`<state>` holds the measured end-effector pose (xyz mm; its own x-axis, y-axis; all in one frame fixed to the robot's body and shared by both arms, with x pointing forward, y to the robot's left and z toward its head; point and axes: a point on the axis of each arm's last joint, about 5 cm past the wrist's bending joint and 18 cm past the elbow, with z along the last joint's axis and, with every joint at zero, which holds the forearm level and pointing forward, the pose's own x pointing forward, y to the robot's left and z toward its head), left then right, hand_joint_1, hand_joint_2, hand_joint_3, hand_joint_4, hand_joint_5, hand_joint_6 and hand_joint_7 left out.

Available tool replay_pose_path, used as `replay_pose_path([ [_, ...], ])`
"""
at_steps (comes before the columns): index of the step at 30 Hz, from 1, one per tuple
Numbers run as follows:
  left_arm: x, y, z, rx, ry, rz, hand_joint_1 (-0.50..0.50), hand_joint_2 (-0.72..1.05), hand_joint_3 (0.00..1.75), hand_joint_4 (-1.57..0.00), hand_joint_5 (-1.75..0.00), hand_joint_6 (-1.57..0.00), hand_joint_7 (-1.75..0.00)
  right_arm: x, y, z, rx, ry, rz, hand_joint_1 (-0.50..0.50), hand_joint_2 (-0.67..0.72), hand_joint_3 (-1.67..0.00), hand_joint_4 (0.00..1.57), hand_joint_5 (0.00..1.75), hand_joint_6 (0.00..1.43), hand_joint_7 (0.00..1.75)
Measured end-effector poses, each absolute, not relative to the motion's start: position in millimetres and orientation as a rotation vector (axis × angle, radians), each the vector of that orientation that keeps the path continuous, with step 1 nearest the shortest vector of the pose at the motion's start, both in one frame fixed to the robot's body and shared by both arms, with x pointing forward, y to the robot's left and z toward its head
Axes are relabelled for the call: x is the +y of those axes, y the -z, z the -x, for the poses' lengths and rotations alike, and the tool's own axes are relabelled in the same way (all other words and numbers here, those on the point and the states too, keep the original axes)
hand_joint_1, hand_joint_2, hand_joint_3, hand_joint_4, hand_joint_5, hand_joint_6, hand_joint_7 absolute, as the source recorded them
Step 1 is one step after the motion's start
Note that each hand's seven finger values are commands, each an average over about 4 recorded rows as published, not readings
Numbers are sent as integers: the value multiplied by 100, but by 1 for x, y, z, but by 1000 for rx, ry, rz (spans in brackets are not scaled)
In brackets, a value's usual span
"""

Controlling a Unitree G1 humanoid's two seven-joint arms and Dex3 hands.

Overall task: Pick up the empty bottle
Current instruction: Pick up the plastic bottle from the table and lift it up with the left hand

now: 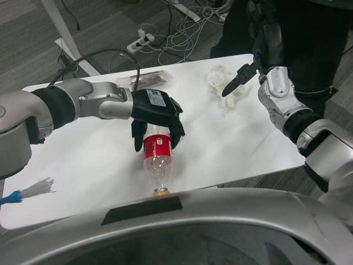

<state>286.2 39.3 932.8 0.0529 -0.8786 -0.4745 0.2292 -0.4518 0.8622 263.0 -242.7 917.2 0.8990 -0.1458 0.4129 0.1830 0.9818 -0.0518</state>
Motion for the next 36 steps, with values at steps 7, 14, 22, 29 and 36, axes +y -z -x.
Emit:
replay_pose_path([
  [7,46,-932,-292,-518,1581,-1526,-50,105,9,-157,-175,-146,-129,-243,-916,-262,-415,174,88,-46,72,0,0,0,0,0],
  [14,54,-935,-297,-480,1497,-1459,-50,105,9,-157,-175,-144,-112,-244,-915,-262,-411,181,87,-46,72,0,0,0,0,0],
  [22,75,-952,-307,-539,1259,-1239,-50,105,9,-157,-175,-144,-112,-245,-913,-262,-399,197,80,-46,72,0,0,0,0,0],
  [29,97,-964,-307,-648,1051,-1020,-50,105,9,-157,-175,-144,-119,-247,-912,-263,-385,238,38,-46,72,0,0,0,0,0],
  [36,111,-967,-303,-745,694,-593,-50,105,9,-157,-175,-143,-122,-250,-919,-268,-402,277,8,-46,72,0,0,0,0,0],
])
